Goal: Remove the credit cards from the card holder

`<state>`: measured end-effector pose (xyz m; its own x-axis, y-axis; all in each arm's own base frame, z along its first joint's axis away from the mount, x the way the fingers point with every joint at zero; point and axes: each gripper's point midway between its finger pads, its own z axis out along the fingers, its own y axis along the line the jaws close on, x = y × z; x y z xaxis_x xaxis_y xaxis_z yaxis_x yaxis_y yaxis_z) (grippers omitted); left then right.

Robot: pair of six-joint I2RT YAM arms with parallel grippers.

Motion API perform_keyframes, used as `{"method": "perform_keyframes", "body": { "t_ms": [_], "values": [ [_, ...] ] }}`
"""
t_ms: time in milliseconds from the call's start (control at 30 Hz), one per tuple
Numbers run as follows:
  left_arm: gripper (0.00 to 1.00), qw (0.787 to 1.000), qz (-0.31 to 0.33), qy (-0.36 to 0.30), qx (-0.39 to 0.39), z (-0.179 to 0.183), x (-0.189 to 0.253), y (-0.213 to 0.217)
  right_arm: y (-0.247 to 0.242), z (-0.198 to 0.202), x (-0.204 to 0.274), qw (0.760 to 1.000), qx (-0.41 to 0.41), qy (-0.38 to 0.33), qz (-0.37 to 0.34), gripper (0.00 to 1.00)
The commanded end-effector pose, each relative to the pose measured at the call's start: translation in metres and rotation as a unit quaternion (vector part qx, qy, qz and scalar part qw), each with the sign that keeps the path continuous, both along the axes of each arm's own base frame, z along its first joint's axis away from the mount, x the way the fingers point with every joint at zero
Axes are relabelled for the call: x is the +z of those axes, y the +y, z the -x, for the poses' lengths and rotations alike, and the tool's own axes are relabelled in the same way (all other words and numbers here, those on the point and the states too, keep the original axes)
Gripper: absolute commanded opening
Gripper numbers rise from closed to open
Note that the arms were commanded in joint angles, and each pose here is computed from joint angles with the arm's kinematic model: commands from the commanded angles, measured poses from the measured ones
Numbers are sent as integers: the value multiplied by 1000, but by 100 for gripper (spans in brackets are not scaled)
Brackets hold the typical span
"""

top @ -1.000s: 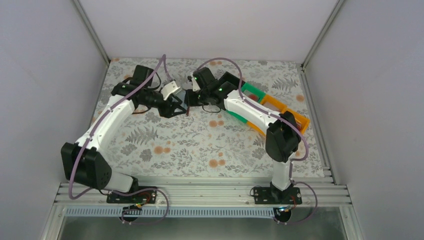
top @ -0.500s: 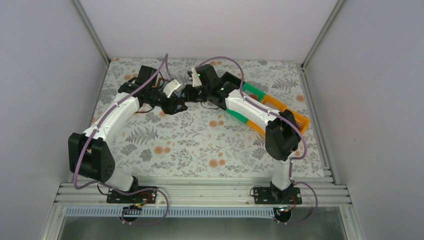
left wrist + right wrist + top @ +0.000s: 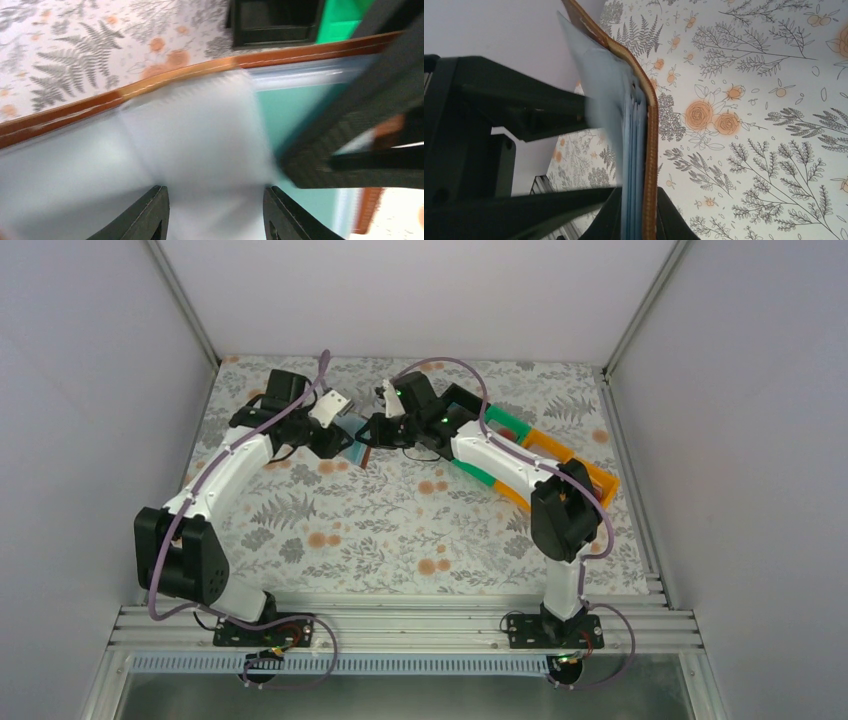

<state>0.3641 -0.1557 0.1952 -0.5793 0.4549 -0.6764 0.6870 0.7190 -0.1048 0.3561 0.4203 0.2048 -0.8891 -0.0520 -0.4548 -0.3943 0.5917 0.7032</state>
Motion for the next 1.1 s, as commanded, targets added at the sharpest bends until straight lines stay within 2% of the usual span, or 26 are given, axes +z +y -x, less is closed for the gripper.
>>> {"method": "perform_keyframes", "body": {
  "t_ms": [0,233,367,600,900,967,1067],
  "values": [
    [48,996,-55,-47,60,-23,-1,26,1,12,35,999,16,-22,-34,4],
    [61,986,-109,-80,102,-34,-2,49,4,16,38,999,27,-23,-39,4],
    [68,988,-95,-70,98,-36,-4,51,0,16,37,999,19,-27,-27,4],
    [69,990,-70,-59,110,-46,-1,71,-6,19,40,999,12,-32,-24,4],
    [71,991,-43,-107,61,-32,36,75,-10,13,38,999,-10,-33,-21,4],
    [75,993,-21,-116,18,-13,49,60,-6,14,38,999,-5,-27,-36,4],
    [87,995,-11,-101,-22,4,51,39,0,15,42,997,8,-12,-72,4]
  ]
}}
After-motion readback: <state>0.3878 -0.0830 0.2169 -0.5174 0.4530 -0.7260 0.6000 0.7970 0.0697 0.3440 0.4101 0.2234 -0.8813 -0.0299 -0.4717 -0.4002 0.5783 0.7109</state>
